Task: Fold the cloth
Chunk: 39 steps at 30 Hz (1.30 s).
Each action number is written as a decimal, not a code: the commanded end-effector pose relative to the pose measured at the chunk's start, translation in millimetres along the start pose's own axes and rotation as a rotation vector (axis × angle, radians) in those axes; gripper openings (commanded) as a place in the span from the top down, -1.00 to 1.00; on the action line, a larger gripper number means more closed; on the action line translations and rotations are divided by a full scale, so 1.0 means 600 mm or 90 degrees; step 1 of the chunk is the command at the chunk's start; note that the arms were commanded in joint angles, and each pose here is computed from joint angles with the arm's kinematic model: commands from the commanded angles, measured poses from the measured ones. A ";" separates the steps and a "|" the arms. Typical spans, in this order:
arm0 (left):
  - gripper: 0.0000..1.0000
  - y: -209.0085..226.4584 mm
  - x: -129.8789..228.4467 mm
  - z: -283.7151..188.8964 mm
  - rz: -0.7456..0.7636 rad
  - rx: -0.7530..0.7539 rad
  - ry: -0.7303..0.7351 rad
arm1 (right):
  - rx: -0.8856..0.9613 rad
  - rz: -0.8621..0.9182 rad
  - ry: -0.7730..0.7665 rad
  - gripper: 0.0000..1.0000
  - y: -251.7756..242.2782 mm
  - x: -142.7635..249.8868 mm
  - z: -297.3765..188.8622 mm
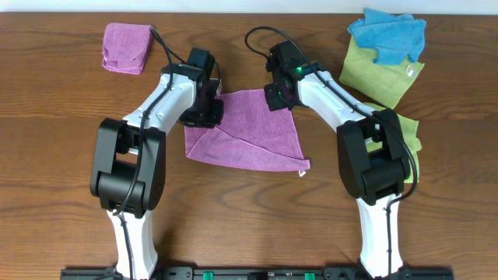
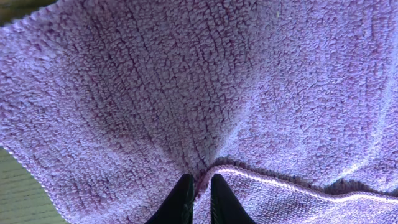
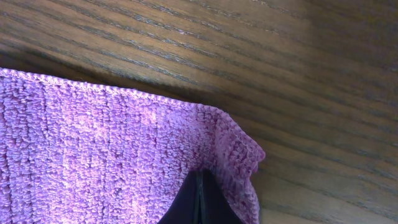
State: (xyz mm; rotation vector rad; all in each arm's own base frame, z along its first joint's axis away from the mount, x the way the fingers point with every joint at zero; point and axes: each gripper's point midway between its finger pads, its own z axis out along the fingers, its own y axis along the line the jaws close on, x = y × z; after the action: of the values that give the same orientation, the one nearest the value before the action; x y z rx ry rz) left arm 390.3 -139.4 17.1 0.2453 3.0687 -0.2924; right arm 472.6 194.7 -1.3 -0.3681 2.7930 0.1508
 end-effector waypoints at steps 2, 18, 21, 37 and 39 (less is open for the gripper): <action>0.74 0.012 0.001 0.006 0.002 -0.022 0.006 | 0.016 0.004 0.064 0.97 -0.020 0.050 0.055; 0.73 0.014 0.012 0.014 0.000 -0.023 0.018 | 0.016 0.004 0.064 0.97 -0.020 0.050 0.054; 0.73 0.014 0.013 0.014 0.000 -0.023 0.018 | 0.016 0.004 0.064 0.97 -0.020 0.050 0.054; 0.72 0.015 0.015 0.019 -0.001 -0.021 0.022 | 0.016 0.004 0.064 0.97 -0.020 0.050 0.055; 0.72 0.015 0.016 0.020 -0.001 -0.021 0.023 | 0.016 0.004 0.064 0.97 -0.020 0.050 0.055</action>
State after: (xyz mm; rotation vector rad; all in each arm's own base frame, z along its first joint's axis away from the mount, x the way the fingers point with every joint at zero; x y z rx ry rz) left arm 388.8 -135.1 14.1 0.2434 3.0751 -0.2570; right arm 472.6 194.7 -1.3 -0.3682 2.7931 0.1514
